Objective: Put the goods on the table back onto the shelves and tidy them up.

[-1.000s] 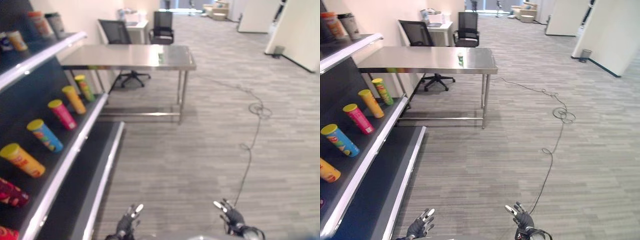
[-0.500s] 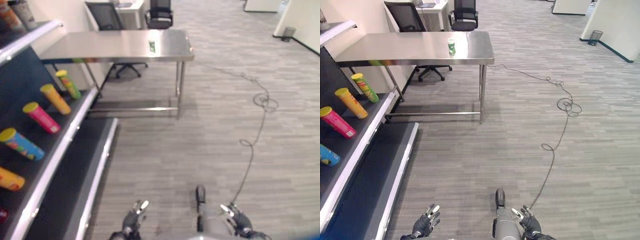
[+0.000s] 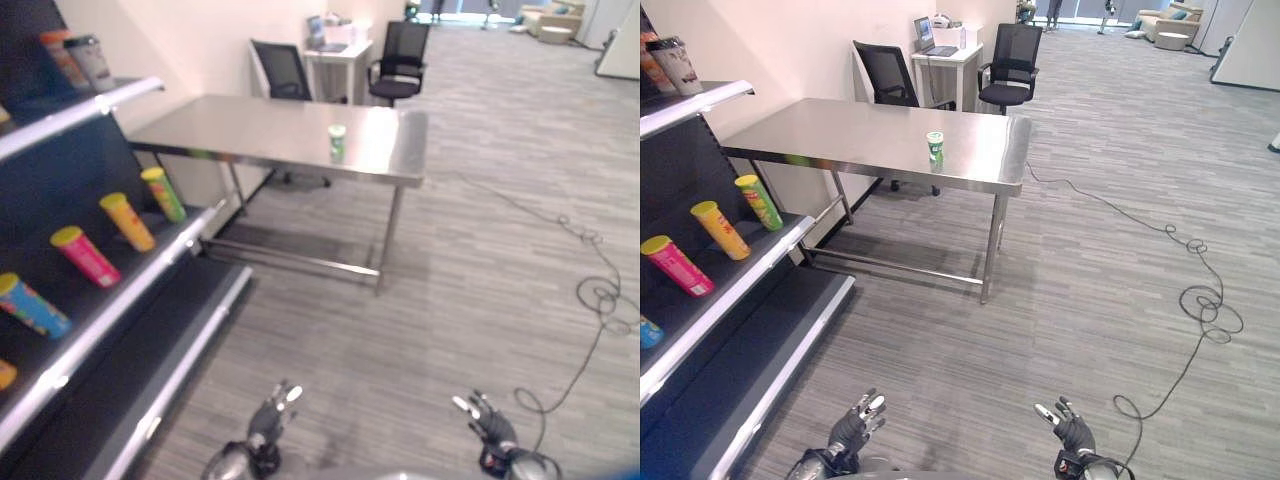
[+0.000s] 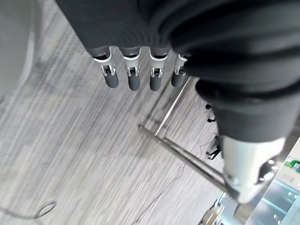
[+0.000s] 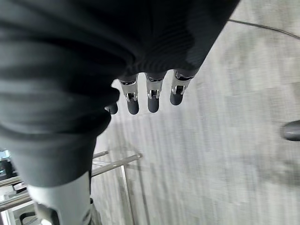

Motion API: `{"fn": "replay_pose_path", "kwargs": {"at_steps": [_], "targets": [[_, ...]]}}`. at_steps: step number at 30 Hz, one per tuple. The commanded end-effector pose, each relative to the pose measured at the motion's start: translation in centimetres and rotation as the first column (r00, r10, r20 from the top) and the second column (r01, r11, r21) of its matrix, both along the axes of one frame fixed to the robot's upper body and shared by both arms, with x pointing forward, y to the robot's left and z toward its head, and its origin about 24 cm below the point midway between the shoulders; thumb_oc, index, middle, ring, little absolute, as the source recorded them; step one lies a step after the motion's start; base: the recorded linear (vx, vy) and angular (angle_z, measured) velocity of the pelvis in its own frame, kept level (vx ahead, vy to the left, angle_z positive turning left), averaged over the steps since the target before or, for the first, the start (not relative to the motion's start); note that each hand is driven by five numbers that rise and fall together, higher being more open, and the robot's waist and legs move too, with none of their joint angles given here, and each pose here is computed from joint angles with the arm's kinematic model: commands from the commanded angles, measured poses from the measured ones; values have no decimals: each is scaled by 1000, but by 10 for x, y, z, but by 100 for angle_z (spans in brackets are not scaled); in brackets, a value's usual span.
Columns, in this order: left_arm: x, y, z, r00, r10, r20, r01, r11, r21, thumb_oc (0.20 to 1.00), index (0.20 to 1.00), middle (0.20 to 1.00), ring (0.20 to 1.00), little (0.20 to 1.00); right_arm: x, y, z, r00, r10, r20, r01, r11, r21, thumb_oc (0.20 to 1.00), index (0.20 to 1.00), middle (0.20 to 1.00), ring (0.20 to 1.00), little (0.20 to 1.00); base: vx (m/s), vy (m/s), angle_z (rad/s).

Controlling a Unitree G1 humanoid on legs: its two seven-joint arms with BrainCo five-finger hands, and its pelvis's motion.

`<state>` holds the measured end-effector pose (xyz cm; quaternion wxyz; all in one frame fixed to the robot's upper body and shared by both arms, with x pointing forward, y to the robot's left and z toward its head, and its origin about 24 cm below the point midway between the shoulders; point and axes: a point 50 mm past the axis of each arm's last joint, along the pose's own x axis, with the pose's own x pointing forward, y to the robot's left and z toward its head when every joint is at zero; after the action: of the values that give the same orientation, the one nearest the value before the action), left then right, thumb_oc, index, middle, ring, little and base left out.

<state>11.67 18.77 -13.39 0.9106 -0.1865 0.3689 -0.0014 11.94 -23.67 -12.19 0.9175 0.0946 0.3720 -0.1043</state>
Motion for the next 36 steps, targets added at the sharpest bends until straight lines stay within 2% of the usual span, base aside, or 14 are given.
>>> {"fn": "replay_pose_path", "kwargs": {"at_steps": [1,6,8,11,18,26,30,36], "targets": [[-7,-22,-3,1000,-6,1,6,998,-64,1000,1000,1000,1000,1000,13,-8,15,993,-15,115,19,999,-32,1000,1000,1000,1000,1000,440,42,28],[-8,-12,-4,999,37,-8,-38,999,-33,1000,1000,1000,1000,1000,22,2,15,993,39,114,-36,999,-24,1000,1000,1000,1000,1000,380,94,4],[-19,-7,-9,996,73,-50,-74,997,-12,1000,1000,1000,1000,1000,24,7,12,993,51,108,-49,999,-17,1000,1000,1000,1000,1000,376,237,-83],[-27,-3,-13,995,63,-79,-63,998,4,1000,1000,1000,1000,1000,29,9,12,993,57,108,-56,998,-17,1000,1000,1000,1000,1000,346,272,-143],[-21,1,-11,998,16,-64,-14,1000,26,1000,1000,1000,1000,1000,28,11,15,991,43,123,-43,999,-8,1000,1000,1000,1000,1000,258,319,-17],[-9,1,-4,1000,22,-8,-21,999,24,1000,1000,1000,1000,1000,17,8,10,996,23,87,-22,1000,-6,1000,1000,1000,1000,1000,136,36,12],[4,-3,1,1000,-7,27,6,1000,29,1000,1000,1000,1000,1000,-7,1,1,1000,-26,12,26,1000,-15,1000,1000,1000,1000,1000,394,-53,18],[3,-4,2,999,-4,36,3,1000,28,1000,1000,1000,1000,1000,-28,-13,-9,994,-77,-75,73,996,-55,1000,1000,1000,1000,1000,134,-125,103]]}}
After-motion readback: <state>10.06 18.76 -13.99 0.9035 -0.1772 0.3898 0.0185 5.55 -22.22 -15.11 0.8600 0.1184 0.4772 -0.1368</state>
